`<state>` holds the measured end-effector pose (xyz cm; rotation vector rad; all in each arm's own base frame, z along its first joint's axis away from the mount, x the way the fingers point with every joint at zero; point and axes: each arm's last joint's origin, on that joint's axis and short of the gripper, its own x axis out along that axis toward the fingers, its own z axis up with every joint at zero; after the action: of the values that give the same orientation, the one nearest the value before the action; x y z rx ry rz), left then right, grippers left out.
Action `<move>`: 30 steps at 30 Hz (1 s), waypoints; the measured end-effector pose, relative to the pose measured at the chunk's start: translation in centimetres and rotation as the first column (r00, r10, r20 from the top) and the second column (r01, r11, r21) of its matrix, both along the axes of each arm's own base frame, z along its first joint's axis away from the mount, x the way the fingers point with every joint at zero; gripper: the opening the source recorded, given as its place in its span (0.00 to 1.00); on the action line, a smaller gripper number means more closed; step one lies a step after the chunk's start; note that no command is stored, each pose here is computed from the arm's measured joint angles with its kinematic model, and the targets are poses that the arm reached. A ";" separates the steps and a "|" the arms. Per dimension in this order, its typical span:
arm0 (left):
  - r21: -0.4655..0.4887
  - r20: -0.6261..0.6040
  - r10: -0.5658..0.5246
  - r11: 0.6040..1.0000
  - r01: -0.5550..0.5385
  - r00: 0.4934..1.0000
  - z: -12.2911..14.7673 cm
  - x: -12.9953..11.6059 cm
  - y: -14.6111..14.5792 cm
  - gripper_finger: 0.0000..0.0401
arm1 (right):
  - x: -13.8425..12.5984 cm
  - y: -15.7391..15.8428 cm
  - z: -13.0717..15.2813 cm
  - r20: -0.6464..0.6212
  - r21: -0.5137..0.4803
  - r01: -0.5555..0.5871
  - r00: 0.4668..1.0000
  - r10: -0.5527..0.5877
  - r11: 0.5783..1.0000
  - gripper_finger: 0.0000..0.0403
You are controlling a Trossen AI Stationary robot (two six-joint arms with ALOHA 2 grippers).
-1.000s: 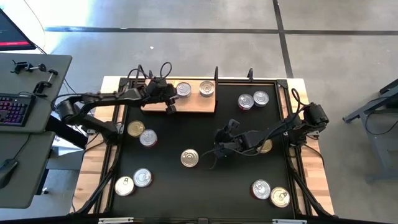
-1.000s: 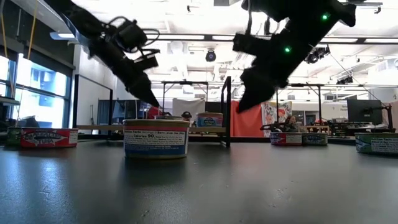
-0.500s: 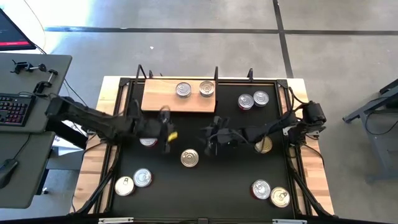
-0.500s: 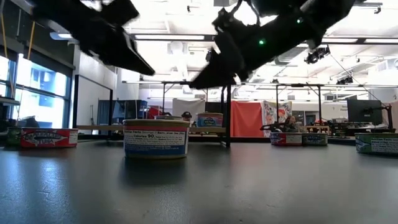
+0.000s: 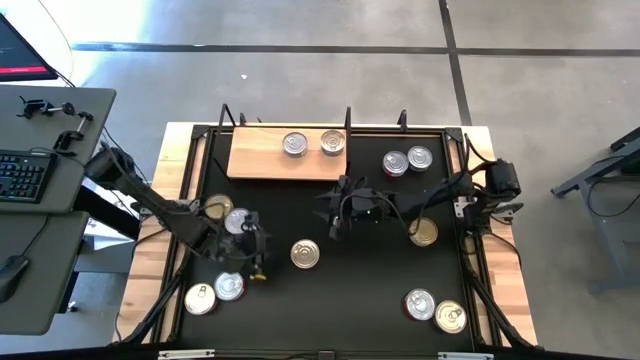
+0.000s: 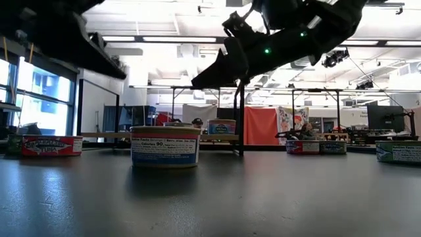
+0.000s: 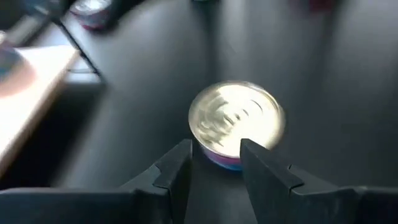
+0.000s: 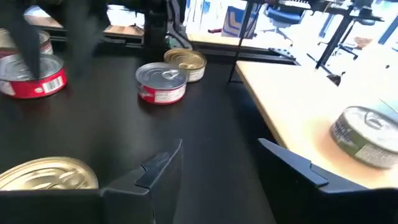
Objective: Stack canned seafood by type on shelf
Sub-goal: Put the red tuna can on the shelf
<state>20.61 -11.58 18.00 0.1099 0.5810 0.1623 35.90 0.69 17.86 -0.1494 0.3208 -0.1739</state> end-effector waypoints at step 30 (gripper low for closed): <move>0.082 -0.403 0.324 0.944 -0.319 0.856 -2.4 -4.2 2.4 0.31 | -1.0 0.0 -2.9 -0.254 0.189 0.025 0.967 0.024 0.982 0.48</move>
<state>16.40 -9.22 15.62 0.0569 1.0226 0.4780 34.91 0.73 14.97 0.0190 0.5925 -0.1234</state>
